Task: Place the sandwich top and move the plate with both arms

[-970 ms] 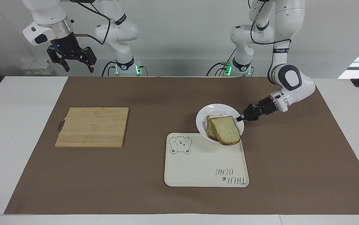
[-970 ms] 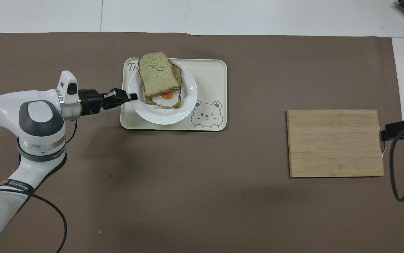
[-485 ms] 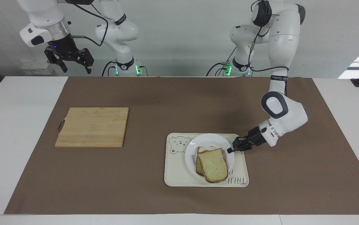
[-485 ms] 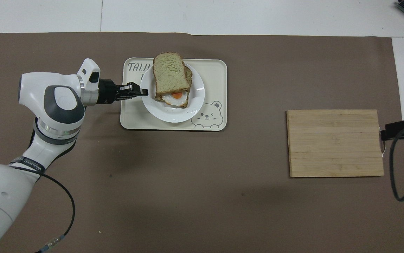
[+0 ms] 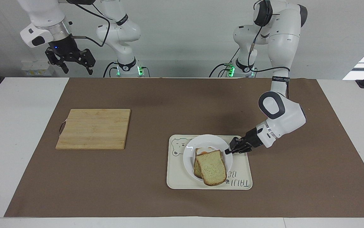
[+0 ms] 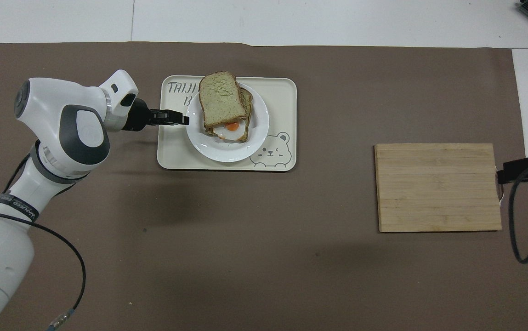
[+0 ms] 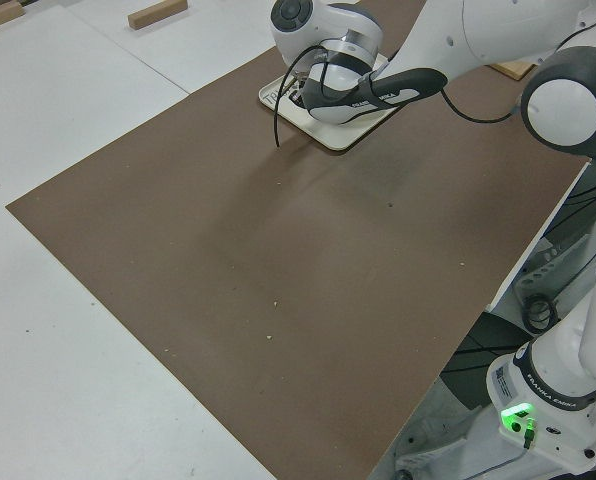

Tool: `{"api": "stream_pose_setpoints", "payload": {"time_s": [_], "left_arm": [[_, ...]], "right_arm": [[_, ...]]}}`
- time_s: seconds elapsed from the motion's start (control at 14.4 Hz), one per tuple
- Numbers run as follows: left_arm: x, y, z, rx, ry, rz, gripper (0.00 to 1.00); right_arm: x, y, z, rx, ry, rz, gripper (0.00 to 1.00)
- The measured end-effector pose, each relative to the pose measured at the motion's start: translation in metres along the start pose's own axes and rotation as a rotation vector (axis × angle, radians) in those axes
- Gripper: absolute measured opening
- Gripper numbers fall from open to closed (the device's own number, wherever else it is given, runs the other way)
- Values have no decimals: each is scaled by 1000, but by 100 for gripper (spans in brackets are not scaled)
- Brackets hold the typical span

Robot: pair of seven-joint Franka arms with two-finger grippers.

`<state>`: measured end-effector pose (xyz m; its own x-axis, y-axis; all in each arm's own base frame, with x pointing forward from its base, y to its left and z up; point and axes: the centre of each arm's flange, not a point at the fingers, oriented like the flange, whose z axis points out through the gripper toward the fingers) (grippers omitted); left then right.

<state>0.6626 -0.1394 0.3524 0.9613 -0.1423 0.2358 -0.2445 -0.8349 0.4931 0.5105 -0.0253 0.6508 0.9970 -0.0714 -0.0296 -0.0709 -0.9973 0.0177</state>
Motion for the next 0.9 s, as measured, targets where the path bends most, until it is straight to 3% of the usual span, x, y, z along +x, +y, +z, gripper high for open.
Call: {"api": "stream_pose_setpoints", "payload": {"time_s": [0.14, 0.21, 0.49, 0.69, 0.9], "left_arm": [[7, -2, -49, 87, 16, 62, 95], [9, -1, -76, 146, 14, 104, 100], [11, 46, -190, 373, -78, 241, 100], [4, 80, -263, 446, -139, 259, 100], [-16, 114, -329, 490, -130, 263, 100]], "right_arm": [[0, 0, 0, 0, 0, 0, 100], [0, 0, 0, 0, 0, 0, 100], [0, 0, 0, 0, 0, 0, 100], [0, 0, 0, 0, 0, 0, 100], [0, 0, 0, 0, 0, 0, 100]]}}
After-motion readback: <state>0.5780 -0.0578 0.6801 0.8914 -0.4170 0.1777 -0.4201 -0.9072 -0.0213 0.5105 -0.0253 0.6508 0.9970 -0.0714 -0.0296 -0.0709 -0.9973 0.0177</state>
